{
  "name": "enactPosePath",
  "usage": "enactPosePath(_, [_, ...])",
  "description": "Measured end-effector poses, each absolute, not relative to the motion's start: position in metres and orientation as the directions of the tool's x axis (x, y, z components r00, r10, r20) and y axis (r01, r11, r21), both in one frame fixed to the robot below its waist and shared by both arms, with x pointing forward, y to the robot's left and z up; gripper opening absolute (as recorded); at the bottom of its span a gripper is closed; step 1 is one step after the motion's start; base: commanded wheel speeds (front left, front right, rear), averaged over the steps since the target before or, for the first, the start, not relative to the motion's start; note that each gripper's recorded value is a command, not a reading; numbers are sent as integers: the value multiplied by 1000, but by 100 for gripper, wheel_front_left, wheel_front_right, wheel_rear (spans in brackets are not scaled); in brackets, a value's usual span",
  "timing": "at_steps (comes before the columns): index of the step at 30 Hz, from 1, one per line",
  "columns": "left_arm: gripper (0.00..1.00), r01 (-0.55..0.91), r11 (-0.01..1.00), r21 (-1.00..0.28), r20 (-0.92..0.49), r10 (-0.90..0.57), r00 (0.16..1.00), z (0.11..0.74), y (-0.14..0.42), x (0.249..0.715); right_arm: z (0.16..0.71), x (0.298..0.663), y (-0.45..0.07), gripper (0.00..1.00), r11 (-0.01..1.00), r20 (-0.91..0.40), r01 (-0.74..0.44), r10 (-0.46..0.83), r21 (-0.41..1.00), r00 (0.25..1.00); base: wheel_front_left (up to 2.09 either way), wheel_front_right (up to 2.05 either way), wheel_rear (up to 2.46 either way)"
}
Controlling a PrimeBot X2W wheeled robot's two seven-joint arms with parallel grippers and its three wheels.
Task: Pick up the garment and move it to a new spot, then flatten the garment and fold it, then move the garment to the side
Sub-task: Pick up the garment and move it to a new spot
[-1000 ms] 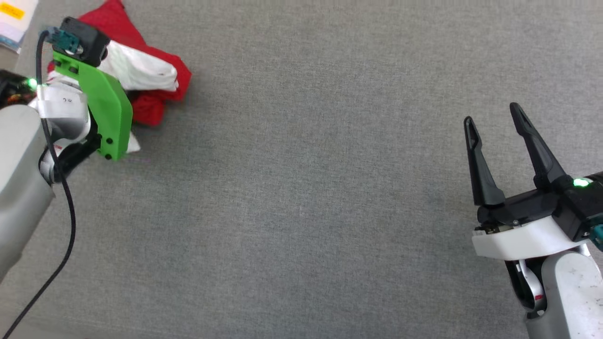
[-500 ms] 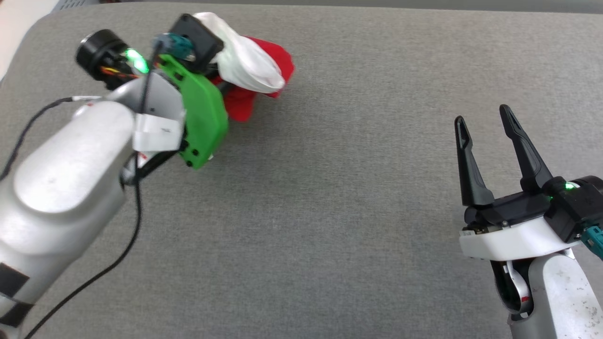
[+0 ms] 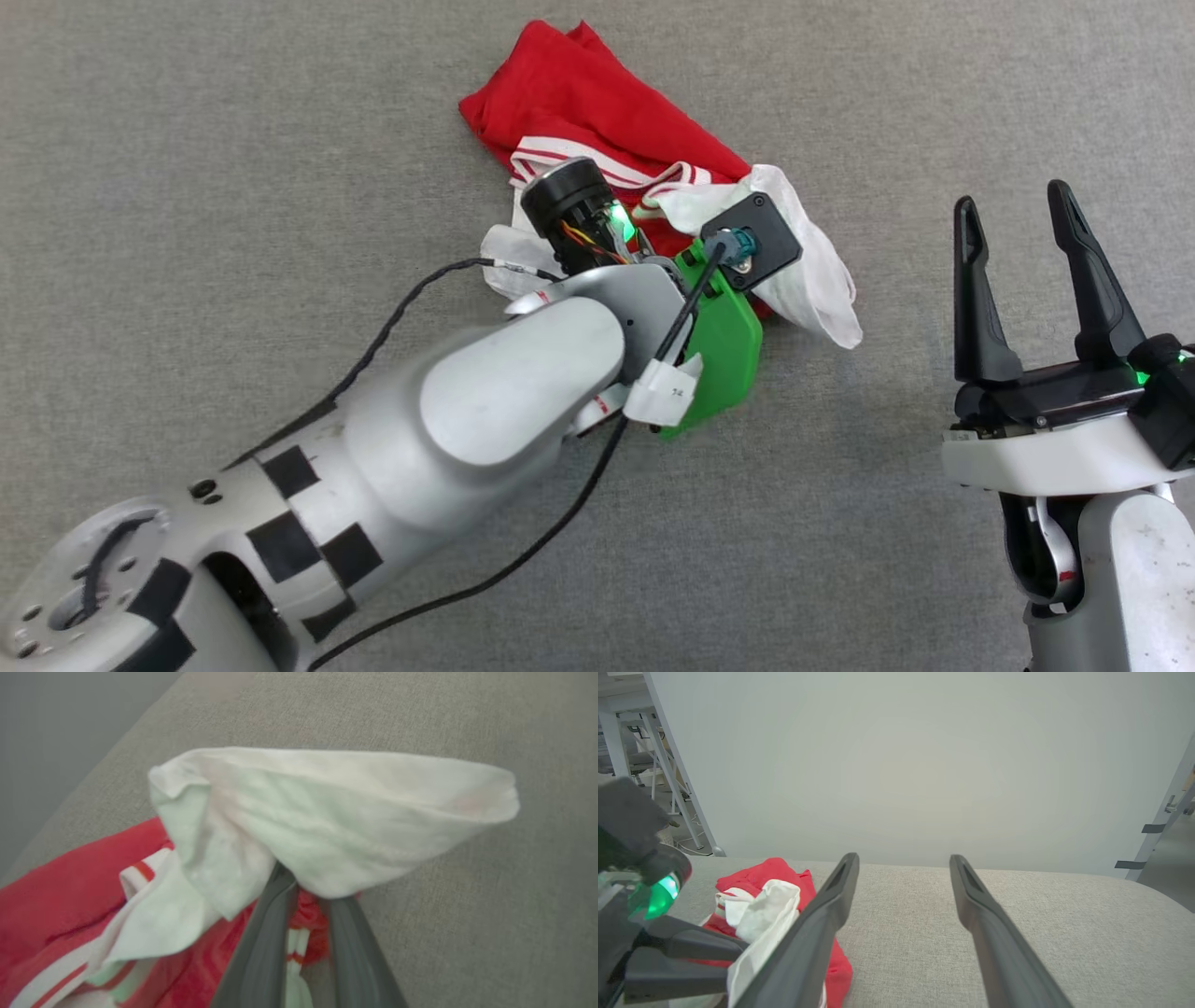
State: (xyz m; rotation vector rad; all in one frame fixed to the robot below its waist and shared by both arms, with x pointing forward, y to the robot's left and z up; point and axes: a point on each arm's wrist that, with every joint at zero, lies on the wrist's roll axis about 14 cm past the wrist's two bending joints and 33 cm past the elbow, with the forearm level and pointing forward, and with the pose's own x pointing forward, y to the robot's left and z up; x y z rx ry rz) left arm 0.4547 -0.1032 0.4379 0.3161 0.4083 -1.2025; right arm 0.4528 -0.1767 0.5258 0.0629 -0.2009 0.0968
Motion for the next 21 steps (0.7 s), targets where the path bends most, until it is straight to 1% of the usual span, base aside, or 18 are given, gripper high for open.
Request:
enactPosePath(5, [0,949,309,-61,-495,-835,240,402,-123,442,513,457,-186,100,996,172,-73,64,44,983,0,0,0])
enactPosePath(8, [0,951,301,-74,-496,-838,226,394,-130,440,507,457,-191,100,998,154,-57,51,38,987,0,0,0])
enactPosePath(10, [0,952,299,-67,-476,-848,233,396,-132,440,505,457,-193,100,998,148,-53,48,31,988,0,0,0])
enactPosePath(11, [100,951,303,-65,-462,-854,240,398,-132,441,506,457,-192,100,998,150,-53,48,31,987,0,0,0])
enactPosePath(17, [100,945,326,-27,-281,-910,305,440,-138,444,517,446,-190,100,998,166,-59,54,26,985,0,0,0])
enactPosePath(21, [100,918,396,1,-179,-903,390,470,-128,445,525,434,-186,100,997,178,-71,64,31,982,0,0,0])
